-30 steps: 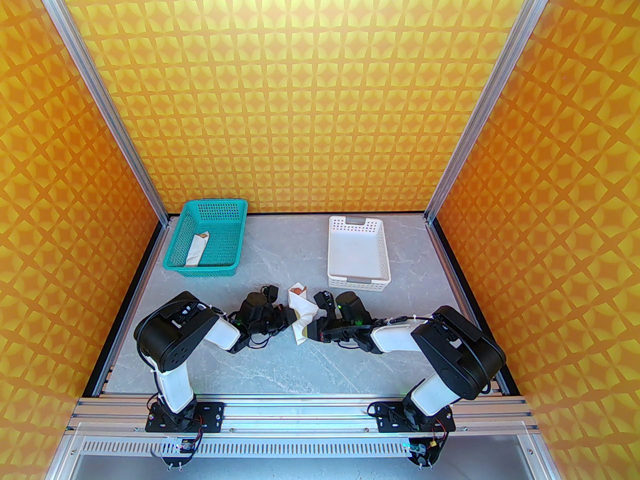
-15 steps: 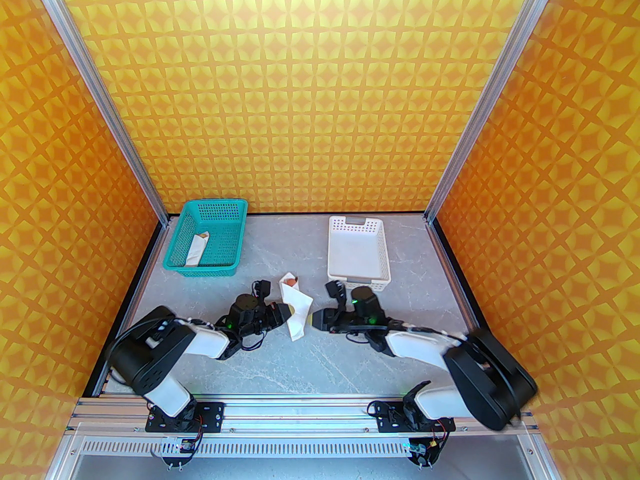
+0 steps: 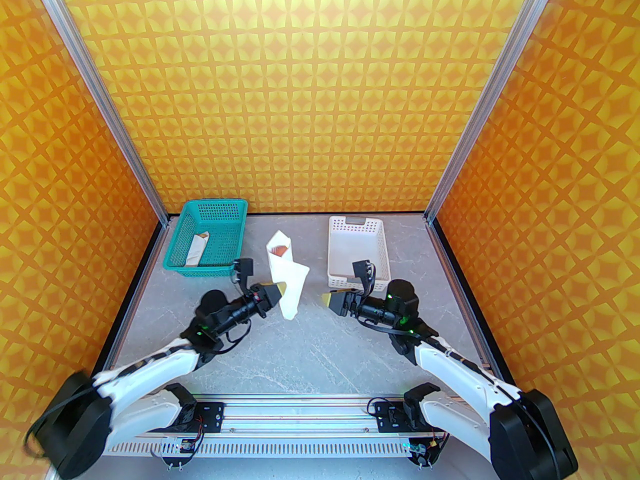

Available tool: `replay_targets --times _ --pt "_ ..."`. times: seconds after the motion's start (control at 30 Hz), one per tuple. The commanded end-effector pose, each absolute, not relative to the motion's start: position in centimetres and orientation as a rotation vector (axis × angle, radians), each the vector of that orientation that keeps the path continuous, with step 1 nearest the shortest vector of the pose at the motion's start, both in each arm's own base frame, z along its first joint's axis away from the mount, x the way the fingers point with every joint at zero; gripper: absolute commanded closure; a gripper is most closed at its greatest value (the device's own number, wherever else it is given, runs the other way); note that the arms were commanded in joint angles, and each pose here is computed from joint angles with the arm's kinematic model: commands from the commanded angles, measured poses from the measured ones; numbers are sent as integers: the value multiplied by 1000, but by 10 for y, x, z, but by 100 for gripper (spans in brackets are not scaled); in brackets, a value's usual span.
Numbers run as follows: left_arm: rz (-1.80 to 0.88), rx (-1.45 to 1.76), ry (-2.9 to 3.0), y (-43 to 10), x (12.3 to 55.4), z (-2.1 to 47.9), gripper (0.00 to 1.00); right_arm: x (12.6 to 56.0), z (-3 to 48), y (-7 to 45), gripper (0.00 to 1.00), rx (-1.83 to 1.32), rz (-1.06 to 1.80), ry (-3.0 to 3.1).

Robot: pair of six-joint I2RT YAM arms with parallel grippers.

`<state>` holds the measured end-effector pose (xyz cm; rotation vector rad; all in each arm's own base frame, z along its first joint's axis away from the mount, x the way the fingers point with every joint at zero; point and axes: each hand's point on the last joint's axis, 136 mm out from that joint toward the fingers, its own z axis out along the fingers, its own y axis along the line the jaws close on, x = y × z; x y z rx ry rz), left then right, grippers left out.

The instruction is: Place the utensils on the paper napkin and roll it up

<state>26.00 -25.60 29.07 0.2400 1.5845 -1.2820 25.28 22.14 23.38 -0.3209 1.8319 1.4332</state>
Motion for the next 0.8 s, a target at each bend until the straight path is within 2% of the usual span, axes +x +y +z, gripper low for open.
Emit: replay_targets --times 0.0,0.3,0.6,0.77 --pt "-1211 327 1476 -251 254 330 100 239 292 228 23 -443 1483 1626" --pt "-1265 418 1339 -259 236 386 100 233 348 265 22 -610 1489 1485" --pt "-1277 421 1325 -261 235 393 100 230 360 304 23 -709 1539 1448" --pt "-1288 413 1321 -262 236 394 100 230 360 315 30 -716 1569 1437"
